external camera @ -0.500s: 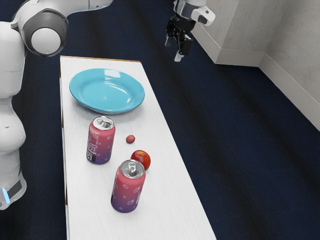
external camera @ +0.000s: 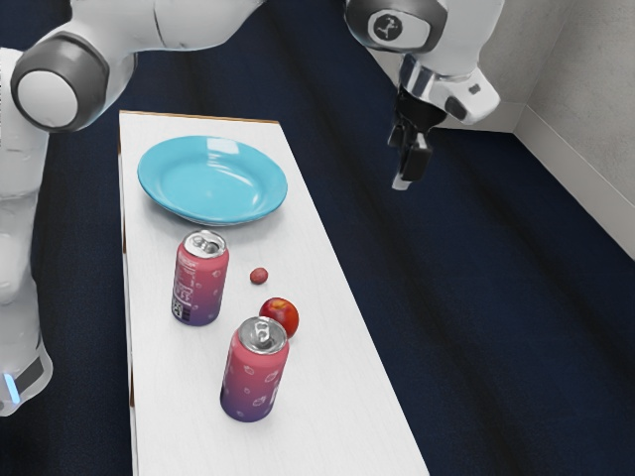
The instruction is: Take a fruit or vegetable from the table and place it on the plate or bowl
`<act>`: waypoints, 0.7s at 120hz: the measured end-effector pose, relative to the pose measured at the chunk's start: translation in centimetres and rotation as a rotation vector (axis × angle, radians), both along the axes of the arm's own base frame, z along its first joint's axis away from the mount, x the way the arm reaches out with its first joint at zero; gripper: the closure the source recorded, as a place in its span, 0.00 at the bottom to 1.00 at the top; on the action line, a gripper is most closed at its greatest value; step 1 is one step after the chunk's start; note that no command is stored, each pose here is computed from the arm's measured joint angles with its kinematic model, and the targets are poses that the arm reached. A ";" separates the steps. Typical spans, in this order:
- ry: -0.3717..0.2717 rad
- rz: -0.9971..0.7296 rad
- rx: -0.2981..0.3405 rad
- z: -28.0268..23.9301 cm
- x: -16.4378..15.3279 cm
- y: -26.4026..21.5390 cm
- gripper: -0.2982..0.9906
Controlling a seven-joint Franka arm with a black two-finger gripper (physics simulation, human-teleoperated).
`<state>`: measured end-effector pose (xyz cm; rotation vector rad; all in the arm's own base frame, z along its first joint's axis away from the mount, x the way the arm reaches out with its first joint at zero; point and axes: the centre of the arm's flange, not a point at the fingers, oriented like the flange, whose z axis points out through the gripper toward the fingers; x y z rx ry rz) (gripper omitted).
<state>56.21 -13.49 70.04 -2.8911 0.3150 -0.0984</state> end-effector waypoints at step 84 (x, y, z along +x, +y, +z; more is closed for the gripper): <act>0.150 0.228 -0.208 -18.6 -5.2 -6.4 0.23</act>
